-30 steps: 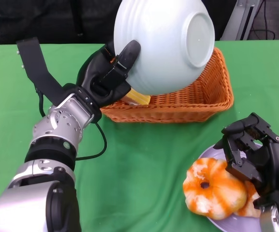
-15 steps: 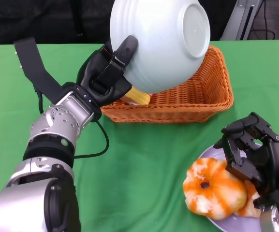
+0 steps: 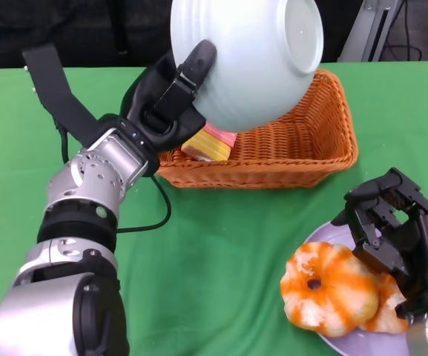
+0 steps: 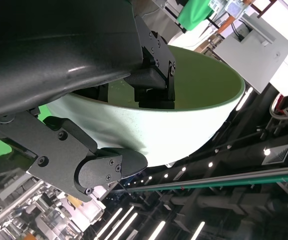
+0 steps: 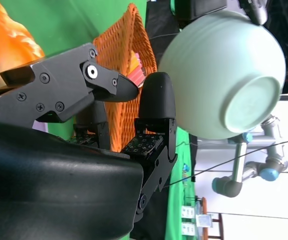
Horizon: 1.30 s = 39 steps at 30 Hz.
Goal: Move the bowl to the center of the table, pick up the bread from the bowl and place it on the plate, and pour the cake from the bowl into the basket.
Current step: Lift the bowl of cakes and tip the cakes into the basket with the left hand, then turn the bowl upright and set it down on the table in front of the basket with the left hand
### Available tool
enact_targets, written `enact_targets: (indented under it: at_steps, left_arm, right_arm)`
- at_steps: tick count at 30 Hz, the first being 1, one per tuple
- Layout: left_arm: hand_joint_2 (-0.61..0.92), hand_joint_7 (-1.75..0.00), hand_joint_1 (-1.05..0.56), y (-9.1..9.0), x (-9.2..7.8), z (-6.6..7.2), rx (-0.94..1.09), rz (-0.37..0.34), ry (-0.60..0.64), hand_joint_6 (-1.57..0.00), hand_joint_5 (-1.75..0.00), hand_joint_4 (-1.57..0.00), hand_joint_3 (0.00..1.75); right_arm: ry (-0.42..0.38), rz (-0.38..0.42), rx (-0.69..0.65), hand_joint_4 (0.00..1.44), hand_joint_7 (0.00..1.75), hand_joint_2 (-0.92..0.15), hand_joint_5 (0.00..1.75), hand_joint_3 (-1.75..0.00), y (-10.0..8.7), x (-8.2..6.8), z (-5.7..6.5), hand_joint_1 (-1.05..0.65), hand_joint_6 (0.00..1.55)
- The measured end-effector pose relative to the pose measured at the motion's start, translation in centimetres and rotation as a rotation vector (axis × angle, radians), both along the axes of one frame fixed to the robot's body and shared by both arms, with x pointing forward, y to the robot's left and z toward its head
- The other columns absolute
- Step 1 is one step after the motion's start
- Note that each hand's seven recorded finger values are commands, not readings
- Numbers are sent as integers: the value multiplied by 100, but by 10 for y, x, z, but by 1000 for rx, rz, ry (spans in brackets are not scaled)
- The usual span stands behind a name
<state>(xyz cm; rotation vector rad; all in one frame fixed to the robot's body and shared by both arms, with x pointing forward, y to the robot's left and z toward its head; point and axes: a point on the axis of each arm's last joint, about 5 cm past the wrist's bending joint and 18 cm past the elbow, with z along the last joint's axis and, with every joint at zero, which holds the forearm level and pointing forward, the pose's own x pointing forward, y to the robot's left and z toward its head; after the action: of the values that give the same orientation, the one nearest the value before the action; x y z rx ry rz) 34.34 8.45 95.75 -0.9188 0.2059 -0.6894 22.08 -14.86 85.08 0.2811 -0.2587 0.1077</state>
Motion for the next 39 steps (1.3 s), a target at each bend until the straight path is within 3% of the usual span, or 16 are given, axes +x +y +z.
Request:
enact_targets:
  at_steps: [21, 27, 39]
  left_arm:
    - [79, -169, -12, -5, -1, 0, -6, 8, 54, -61, -175, -60, 79]
    - [72, -172, -11, -6, -1, 1, -40, -3, 111, -60, -175, -61, 89]
    - [73, -172, -11, -6, -1, 3, -37, -5, 111, -58, -175, -60, 92]
  right_arm:
    - [1, 12, -1, 72, 134, -75, 161, -71, -7, 1, 1, -13, 61]
    - [11, 12, 1, 73, 134, -73, 161, -72, -7, 1, 1, -14, 64]
    - [20, 23, 5, 73, 132, -73, 160, -73, -8, 1, 1, -13, 64]
